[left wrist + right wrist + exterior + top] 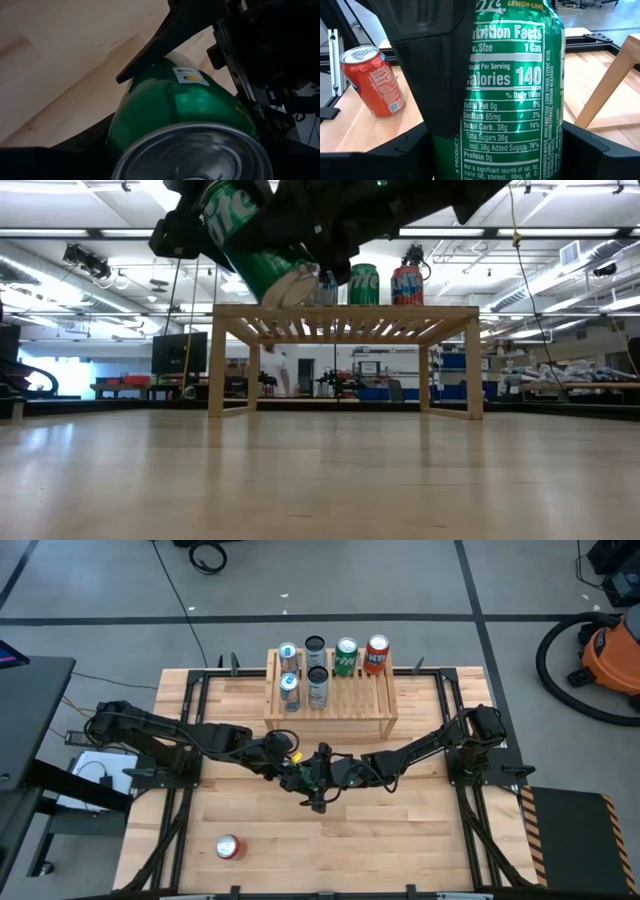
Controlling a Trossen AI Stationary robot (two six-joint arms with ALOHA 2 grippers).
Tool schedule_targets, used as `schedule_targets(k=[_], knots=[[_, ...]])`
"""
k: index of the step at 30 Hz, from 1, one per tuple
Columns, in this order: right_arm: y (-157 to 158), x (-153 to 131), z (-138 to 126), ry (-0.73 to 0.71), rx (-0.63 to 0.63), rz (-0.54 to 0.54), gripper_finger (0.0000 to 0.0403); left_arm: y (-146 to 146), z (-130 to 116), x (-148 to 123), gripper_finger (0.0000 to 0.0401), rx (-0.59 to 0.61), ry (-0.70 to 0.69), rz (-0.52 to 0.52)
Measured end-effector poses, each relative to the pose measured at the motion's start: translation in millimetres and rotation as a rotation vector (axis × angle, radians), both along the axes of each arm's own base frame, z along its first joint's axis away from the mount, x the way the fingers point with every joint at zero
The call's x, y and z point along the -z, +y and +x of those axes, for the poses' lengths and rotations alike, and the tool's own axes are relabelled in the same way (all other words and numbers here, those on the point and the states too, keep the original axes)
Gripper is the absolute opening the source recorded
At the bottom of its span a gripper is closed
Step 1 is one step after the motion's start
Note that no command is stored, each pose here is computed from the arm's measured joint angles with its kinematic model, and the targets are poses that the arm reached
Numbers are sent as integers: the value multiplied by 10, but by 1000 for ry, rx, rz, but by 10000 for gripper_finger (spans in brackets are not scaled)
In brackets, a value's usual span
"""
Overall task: Place canned beverage on shelf
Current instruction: Put the green soda can aligned with the other green soda can on the shelf
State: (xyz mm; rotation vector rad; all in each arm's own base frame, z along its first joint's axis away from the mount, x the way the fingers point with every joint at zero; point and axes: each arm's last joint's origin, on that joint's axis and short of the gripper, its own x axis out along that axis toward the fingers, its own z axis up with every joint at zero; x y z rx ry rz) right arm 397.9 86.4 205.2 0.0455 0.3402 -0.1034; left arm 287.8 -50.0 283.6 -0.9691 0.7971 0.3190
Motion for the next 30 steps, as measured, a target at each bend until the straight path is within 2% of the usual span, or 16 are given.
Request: schedule_targets(k=[30], knots=[[-23, -3, -3, -5, 55, 1, 310, 11, 8, -4, 316, 15, -14, 23]])
